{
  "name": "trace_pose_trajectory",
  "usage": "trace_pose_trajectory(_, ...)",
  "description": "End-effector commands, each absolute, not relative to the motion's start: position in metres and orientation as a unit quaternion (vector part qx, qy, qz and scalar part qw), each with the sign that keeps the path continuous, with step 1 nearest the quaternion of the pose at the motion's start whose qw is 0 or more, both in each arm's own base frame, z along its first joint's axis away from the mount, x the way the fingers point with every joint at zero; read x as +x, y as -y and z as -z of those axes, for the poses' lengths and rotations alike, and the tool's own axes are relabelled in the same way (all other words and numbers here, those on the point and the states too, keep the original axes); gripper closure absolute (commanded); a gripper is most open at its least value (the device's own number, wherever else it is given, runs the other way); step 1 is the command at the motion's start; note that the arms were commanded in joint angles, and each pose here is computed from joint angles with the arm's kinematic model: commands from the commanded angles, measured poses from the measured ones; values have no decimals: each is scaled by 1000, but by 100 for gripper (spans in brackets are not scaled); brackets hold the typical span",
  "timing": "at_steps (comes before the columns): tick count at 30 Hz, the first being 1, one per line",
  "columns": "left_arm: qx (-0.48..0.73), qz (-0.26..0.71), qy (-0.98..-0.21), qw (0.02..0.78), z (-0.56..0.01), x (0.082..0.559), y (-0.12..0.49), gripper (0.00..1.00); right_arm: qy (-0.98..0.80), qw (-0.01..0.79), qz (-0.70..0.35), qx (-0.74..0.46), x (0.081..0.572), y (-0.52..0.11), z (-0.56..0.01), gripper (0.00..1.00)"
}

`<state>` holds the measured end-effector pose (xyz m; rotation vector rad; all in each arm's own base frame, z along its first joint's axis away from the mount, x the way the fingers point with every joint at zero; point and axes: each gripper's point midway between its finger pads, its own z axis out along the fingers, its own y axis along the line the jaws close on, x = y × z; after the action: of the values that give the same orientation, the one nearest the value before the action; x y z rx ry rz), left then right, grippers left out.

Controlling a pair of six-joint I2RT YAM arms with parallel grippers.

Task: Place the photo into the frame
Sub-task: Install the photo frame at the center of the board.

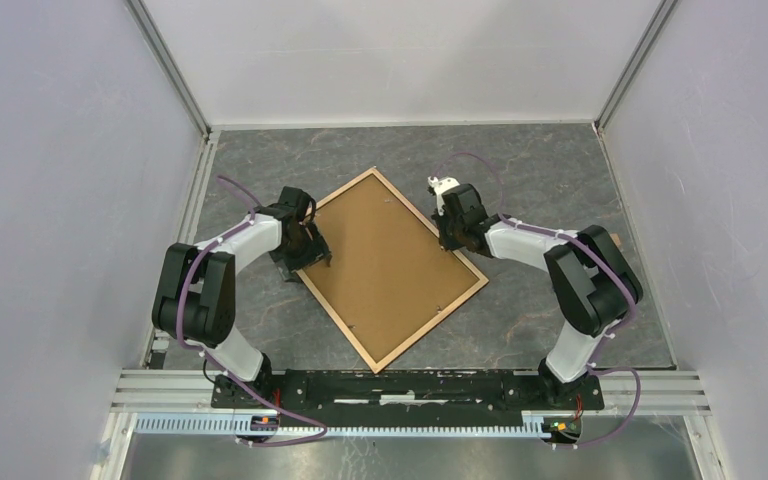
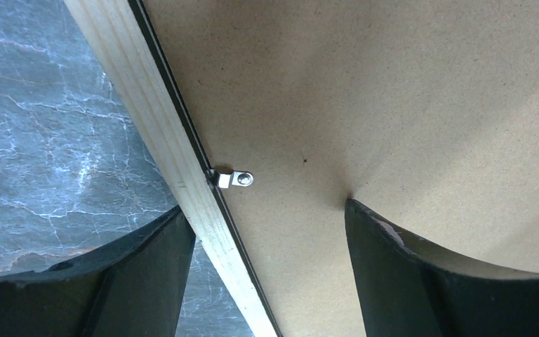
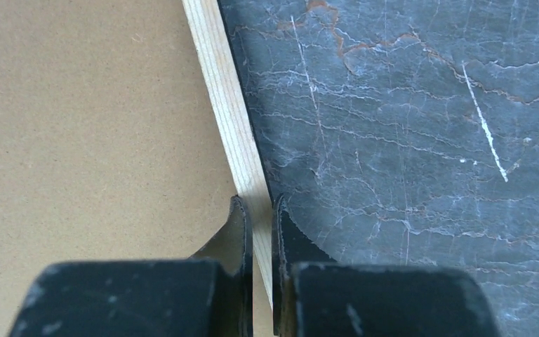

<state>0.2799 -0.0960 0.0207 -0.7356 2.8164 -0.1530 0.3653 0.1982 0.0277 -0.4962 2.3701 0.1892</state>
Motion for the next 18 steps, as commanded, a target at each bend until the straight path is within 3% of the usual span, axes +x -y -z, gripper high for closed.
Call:
trace_pose_trajectory(1,-238,88,-959,126,-26,289,109,18,-944,283,-5,-171,344,-175,-2,100)
trace_pose_trajectory(8,-244,101,-956,130,-27,294,114,18,-942,303,-2,-143,342,-173,-25,100)
trace_pose_trajectory(18,-242,206,-941,115,-39,340,160,19,-938,321,-129,-32,302,-189,-16,100)
